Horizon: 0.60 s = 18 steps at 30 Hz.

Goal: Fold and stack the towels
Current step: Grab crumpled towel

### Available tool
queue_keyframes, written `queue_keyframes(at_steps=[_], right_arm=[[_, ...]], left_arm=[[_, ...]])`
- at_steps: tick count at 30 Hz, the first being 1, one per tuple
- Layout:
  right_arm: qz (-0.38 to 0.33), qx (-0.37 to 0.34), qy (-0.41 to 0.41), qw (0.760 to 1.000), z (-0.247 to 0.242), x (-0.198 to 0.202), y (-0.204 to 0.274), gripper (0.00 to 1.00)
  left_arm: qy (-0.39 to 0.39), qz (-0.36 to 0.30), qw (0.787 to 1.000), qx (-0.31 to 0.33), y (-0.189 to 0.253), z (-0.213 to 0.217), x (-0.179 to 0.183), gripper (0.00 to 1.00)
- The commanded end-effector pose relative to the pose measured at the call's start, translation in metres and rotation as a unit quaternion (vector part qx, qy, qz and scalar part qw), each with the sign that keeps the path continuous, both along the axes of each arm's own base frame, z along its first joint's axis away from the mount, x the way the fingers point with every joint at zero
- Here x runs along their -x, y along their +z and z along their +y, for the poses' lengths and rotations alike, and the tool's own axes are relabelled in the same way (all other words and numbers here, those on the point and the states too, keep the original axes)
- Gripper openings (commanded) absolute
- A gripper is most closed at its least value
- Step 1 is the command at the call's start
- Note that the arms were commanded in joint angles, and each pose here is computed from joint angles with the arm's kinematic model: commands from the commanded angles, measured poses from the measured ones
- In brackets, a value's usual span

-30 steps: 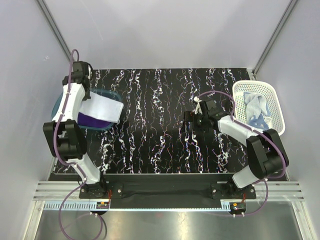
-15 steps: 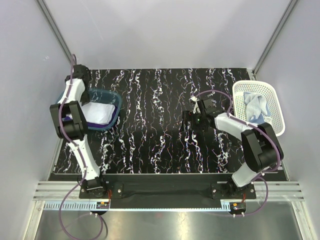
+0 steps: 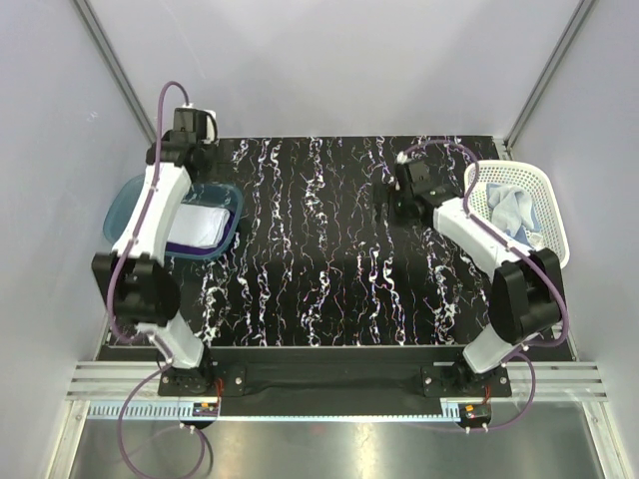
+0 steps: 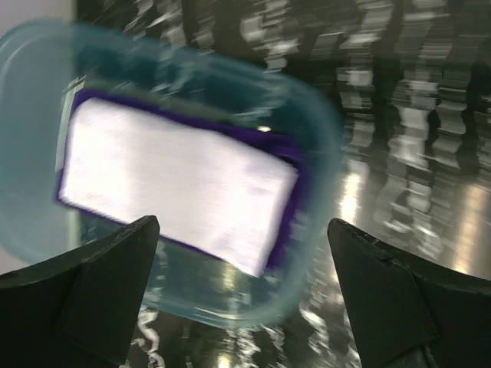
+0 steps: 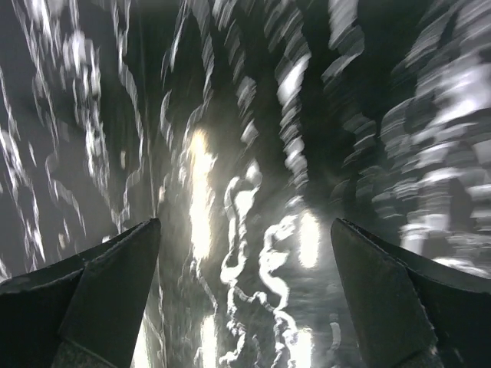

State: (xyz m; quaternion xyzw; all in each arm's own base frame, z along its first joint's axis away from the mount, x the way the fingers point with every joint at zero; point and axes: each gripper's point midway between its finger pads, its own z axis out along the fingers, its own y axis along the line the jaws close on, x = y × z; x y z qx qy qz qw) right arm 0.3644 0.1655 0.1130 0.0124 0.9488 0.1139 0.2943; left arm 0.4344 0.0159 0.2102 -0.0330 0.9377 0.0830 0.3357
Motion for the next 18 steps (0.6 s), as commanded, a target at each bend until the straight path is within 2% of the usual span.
queue_keyframes(at_steps=[1,7,10,11,12,16,18], right_arm=[[-0.068,0.091,-0.109,0.987,-0.065,-0.027,0.071,1.00],[-0.061,0.103,-0.246,0.962,-0.182,-0.051,0.092,1.00],[-0.028,0.106,-0.312,0.944,-0.240,-0.051,0.079,1.00],[-0.016,0.102,-0.322,0.941,-0.250,-0.052,0.069,1.00],[-0.014,0.098,-0.333,0.938,-0.260,-0.054,0.065,1.00],[0.021,0.081,-0.377,0.922,-0.310,-0.051,0.033,0.98],[0.032,0.081,-0.380,0.921,-0.323,-0.056,0.014,0.96]], left_arm=[[-0.089,-0.092,0.989,0.076,0.062,-0.064,0.019,0.99],[-0.197,-0.121,0.963,0.139,0.085,-0.134,0.077,0.99],[-0.221,-0.132,0.952,0.167,0.076,-0.150,0.092,0.99],[-0.222,-0.153,0.946,0.178,0.084,-0.152,0.095,0.99],[-0.215,-0.135,0.949,0.189,0.066,-0.153,0.100,0.99],[-0.241,-0.101,0.933,0.247,0.047,-0.175,0.115,0.99],[-0.246,-0.100,0.930,0.255,0.037,-0.179,0.113,0.99]])
